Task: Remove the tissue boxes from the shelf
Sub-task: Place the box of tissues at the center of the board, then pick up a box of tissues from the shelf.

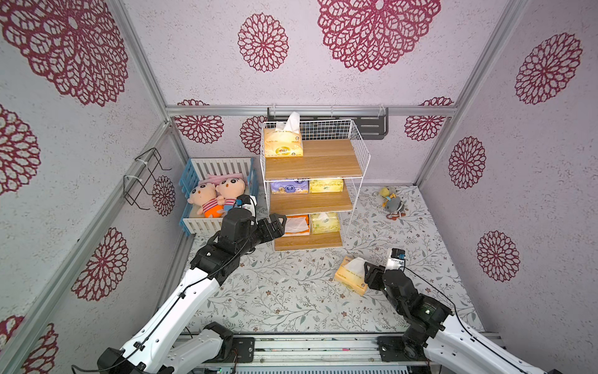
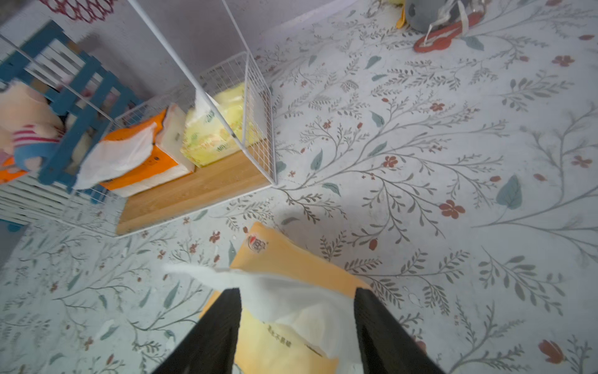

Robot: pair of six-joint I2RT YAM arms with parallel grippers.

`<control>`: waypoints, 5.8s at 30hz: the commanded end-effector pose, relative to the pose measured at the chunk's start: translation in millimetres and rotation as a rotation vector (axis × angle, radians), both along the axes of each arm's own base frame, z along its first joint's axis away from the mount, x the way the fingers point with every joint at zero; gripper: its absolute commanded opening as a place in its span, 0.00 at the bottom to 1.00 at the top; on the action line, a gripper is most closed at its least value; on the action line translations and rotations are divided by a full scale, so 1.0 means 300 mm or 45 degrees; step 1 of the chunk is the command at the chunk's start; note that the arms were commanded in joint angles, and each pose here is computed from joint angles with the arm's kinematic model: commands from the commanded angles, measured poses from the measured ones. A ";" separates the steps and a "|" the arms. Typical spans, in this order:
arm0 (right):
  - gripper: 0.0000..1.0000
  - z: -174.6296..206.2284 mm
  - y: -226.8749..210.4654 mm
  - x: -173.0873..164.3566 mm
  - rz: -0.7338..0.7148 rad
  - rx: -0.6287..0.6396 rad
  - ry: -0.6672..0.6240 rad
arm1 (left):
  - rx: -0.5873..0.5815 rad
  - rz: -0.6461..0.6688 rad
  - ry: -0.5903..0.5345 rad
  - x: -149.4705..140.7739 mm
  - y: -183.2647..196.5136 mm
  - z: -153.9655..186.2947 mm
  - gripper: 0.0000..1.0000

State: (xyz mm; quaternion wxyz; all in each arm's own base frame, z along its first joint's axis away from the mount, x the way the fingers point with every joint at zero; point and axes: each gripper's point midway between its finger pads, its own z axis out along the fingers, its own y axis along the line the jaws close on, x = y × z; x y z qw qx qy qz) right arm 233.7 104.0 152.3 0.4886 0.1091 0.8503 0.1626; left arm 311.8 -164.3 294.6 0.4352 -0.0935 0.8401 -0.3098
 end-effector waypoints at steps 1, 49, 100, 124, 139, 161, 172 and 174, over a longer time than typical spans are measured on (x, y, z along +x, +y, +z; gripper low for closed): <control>0.60 0.153 0.032 0.007 0.052 0.064 -0.087 | -0.005 0.023 -0.007 -0.021 0.015 0.006 0.97; 0.23 -0.281 0.067 0.024 0.097 0.035 0.539 | -0.035 0.091 0.061 -0.047 0.044 -0.007 0.97; 0.35 -0.264 0.326 0.126 0.173 0.247 0.476 | -0.025 0.183 0.105 -0.113 0.103 -0.038 0.97; 0.37 -0.108 0.105 0.263 0.103 0.300 0.238 | 0.004 0.199 0.104 -0.148 0.134 -0.017 0.97; 0.70 0.711 0.240 0.007 0.667 0.297 -0.457 | 0.084 0.297 -0.173 -0.188 0.246 0.249 0.97; 0.70 1.192 0.629 0.439 0.682 -0.099 -0.777 | -0.048 0.321 -0.228 0.012 0.165 0.361 0.97; 0.69 1.151 0.703 0.726 0.559 -0.256 -0.627 | -0.069 0.277 -0.161 0.076 0.168 0.280 0.97; 0.69 1.139 0.708 0.762 0.547 -0.234 -0.607 | -0.069 0.267 -0.153 0.079 0.170 0.272 0.97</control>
